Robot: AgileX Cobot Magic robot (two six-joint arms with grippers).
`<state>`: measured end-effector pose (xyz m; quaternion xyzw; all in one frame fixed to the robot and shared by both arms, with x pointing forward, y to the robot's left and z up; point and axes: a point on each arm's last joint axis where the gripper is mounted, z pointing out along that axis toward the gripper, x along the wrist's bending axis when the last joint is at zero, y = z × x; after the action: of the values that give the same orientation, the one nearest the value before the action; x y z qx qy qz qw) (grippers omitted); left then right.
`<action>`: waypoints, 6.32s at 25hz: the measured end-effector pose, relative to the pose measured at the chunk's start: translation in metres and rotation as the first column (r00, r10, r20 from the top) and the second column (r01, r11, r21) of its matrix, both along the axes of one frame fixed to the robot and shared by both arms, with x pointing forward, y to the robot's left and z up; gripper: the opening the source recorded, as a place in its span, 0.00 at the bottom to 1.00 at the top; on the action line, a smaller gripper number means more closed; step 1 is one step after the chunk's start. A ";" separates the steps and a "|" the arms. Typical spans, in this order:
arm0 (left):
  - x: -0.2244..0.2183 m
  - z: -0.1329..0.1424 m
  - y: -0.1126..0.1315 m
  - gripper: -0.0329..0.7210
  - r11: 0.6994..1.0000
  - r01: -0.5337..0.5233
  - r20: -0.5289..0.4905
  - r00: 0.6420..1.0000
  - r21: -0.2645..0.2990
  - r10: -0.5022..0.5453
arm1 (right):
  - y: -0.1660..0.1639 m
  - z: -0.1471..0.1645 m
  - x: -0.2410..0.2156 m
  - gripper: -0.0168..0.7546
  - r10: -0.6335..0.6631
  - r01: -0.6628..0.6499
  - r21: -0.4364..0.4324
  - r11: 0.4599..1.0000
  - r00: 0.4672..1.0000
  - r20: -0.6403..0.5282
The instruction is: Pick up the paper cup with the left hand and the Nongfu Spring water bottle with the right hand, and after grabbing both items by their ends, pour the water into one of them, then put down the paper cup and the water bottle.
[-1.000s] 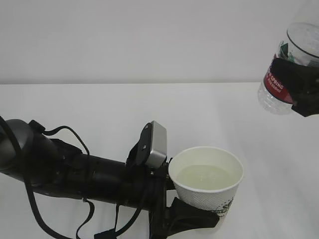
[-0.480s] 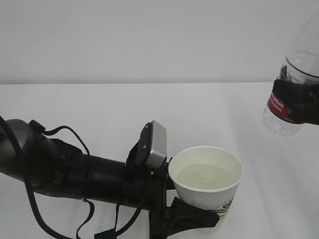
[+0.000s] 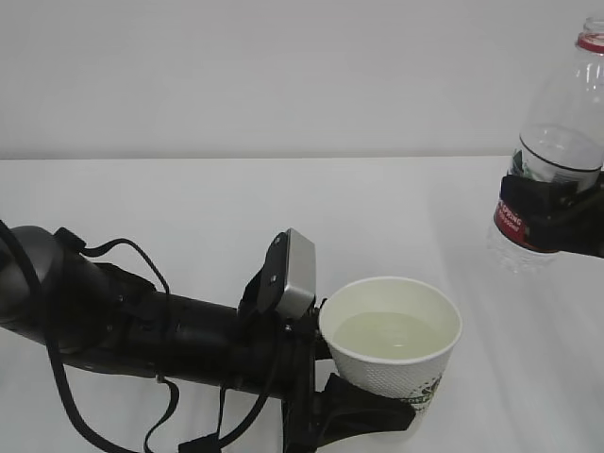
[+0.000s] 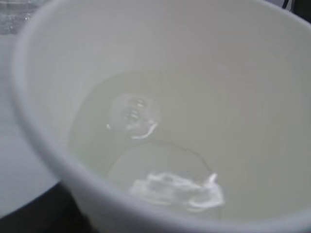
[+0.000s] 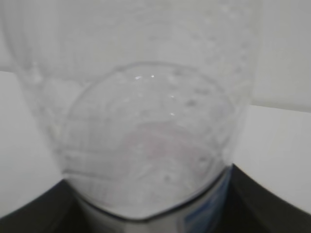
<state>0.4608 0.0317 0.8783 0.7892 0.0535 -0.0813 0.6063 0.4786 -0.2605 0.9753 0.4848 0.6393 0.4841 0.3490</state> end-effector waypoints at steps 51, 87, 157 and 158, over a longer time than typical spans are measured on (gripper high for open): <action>0.000 0.000 0.000 0.72 1.000 0.000 0.000 1.000 0.000 0.000 | -0.010 -0.097 0.037 0.62 -0.161 0.161 0.025 0.987 0.987 -0.028; -0.001 0.000 0.000 0.72 1.000 0.007 0.002 1.000 0.002 -0.007 | -0.010 -0.098 0.034 0.62 -0.162 0.162 0.022 0.986 0.986 -0.034; 0.001 0.000 0.000 0.72 1.000 -0.014 -0.002 1.000 0.002 0.014 | -0.010 -0.079 -0.021 0.88 -0.096 0.095 -0.018 0.995 0.995 -0.013; 0.002 0.000 0.000 0.72 1.000 -0.023 -0.005 1.000 -0.001 0.023 | -0.010 -0.075 -0.023 0.87 -0.095 0.095 -0.016 0.995 0.996 0.000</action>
<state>0.4628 0.0316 0.8784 0.7881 0.0641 -0.0760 0.6075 0.4557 -0.2708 0.8998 0.5120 0.6195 0.4619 0.3752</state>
